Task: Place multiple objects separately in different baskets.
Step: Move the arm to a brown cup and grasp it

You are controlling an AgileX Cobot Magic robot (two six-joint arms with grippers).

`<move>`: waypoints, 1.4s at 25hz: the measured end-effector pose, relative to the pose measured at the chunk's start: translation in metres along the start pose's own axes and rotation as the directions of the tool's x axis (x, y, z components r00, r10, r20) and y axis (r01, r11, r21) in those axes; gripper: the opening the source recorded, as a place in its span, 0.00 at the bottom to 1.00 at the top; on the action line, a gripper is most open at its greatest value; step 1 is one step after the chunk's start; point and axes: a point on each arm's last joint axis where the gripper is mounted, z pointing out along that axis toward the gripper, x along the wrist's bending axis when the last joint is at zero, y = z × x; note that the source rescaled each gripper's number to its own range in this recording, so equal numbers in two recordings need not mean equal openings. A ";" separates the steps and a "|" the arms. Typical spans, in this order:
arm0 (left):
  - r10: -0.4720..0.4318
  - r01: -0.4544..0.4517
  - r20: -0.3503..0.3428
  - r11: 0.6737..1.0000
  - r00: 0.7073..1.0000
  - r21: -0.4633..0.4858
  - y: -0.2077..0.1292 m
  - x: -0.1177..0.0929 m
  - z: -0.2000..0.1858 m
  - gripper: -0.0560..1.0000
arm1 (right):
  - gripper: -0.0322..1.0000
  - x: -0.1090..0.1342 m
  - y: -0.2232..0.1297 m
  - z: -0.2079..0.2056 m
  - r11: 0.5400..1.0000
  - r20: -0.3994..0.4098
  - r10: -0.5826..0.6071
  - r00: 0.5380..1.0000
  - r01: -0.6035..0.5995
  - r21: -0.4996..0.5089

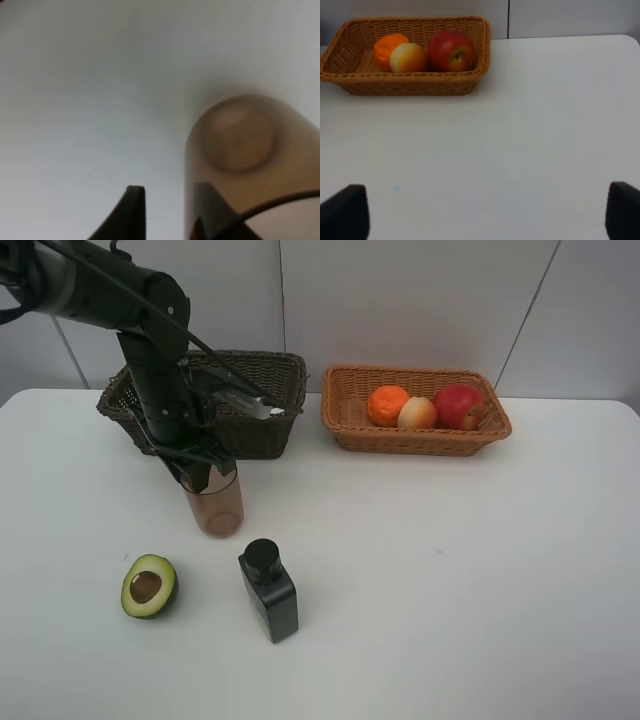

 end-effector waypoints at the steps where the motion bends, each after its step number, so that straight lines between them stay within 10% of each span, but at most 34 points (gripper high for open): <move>1: 0.000 0.000 0.000 1.000 1.000 0.002 0.000 0.000 0.000 0.25 | 1.00 0.000 0.000 0.000 1.000 0.000 0.000 1.000 0.000 0.000; 6: -0.003 0.003 0.004 1.000 1.000 0.002 0.000 0.000 0.000 0.05 | 1.00 0.000 0.000 0.000 1.000 0.000 0.000 1.000 0.000 0.000; 35: -0.017 0.015 0.038 0.999 0.999 0.050 0.003 -0.003 -0.014 0.05 | 1.00 0.000 0.000 0.000 1.000 0.000 0.000 1.000 0.000 0.000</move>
